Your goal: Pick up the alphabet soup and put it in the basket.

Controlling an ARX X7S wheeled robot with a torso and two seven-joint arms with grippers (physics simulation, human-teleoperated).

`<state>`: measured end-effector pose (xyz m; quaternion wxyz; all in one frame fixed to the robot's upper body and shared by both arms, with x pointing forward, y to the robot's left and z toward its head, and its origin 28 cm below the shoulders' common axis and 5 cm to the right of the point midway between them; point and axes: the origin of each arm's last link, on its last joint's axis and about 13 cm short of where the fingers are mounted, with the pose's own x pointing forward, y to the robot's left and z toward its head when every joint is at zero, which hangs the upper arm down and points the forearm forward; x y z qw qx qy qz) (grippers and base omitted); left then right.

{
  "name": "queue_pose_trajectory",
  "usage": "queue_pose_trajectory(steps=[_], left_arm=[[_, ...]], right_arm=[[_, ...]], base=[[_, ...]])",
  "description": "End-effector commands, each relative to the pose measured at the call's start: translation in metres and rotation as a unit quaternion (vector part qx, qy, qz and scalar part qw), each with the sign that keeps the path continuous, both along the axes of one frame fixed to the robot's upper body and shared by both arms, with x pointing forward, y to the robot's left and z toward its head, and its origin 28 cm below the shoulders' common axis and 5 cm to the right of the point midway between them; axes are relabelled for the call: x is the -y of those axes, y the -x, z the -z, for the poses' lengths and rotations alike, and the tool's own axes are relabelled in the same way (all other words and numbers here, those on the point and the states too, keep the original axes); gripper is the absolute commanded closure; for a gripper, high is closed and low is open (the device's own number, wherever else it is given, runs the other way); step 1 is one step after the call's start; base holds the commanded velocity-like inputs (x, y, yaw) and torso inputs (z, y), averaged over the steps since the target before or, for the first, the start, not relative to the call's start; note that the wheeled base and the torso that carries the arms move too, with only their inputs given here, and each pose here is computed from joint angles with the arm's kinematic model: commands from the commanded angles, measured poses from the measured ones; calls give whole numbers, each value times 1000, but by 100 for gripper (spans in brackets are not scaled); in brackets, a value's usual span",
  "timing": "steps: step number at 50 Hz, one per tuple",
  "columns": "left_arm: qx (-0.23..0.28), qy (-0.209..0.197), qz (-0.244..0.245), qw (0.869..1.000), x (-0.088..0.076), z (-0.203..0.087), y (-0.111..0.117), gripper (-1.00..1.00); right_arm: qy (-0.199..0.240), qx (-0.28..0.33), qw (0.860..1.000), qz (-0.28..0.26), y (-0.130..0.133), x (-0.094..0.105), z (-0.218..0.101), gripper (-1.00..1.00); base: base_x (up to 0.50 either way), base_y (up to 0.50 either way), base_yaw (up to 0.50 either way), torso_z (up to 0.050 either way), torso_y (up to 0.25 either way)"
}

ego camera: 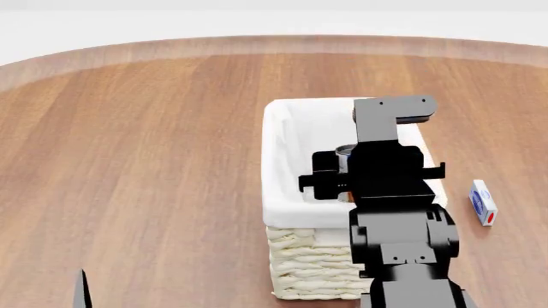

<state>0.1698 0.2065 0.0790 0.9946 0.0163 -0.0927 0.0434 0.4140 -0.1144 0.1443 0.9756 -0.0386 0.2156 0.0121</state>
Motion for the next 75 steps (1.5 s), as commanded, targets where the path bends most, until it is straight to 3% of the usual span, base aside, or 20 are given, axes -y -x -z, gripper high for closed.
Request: queue_pose_trajectory(steps=[1,7,8,24,29,36,51,55,57,59,60,61,64,72,75], left_arm=[[0,1,0,1000,0,1,0,-100],[0,0,0,1000,0,0,0,-100],[0,0,1,1000,0,1,0,-100],[-1,-1,2,1000,0,1,0,-100],[-1,0,1,1000,0,1,-1,-100],[-1,-1,1,1000,0,1,0,-100],[-2,-1,1,1000,1,1,0,-100],[-2,-1,1,1000,1,1,-1,-100],[-2,0,1,1000,1,1,-1,-100],[-2,-1,1,1000,1,1,0,-100],[-1,-1,2,1000,1,1,-1,-100],[-1,0,2,1000,1,1,-1,-100],[-1,-1,2,1000,1,1,0,-100],[0,0,2,1000,1,1,0,-100],[1,0,4,1000,2,0,0,-100]], right_arm=[[10,-6,1000,-8,1,2,0,100],[8,-3,1000,-10,0,2,0,100],[9,-2,1000,-12,0,2,0,-100],[1,12,1000,-9,-1,3,-3,-100],[-17,98,995,-1,-9,2,-14,-100],[-58,206,977,3,-18,-2,-39,-100],[-55,283,958,1,-21,-1,-50,-100],[-64,283,957,-1,5,1,-44,-100],[-48,333,942,-6,21,1,-65,-100],[-40,347,937,-6,30,0,-67,-100],[-44,346,937,-5,46,1,-61,-100],[-46,380,924,-4,57,0,-74,-100],[-40,408,912,-4,74,2,-78,-100],[-59,447,892,-8,126,1,-68,-100],[-39,467,883,-12,144,1,-70,-100]], base=[[0,0,0,0,0],[0,0,0,0,0],[0,0,0,0,0],[0,0,0,0,0],[0,0,0,0,0],[0,0,0,1,0],[0,0,0,0,0],[0,0,0,0,0],[0,0,0,0,0],[0,0,0,0,0],[0,0,0,0,0],[0,0,0,0,0],[0,0,0,0,0],[0,0,0,0,0],[0,0,0,0,0]])
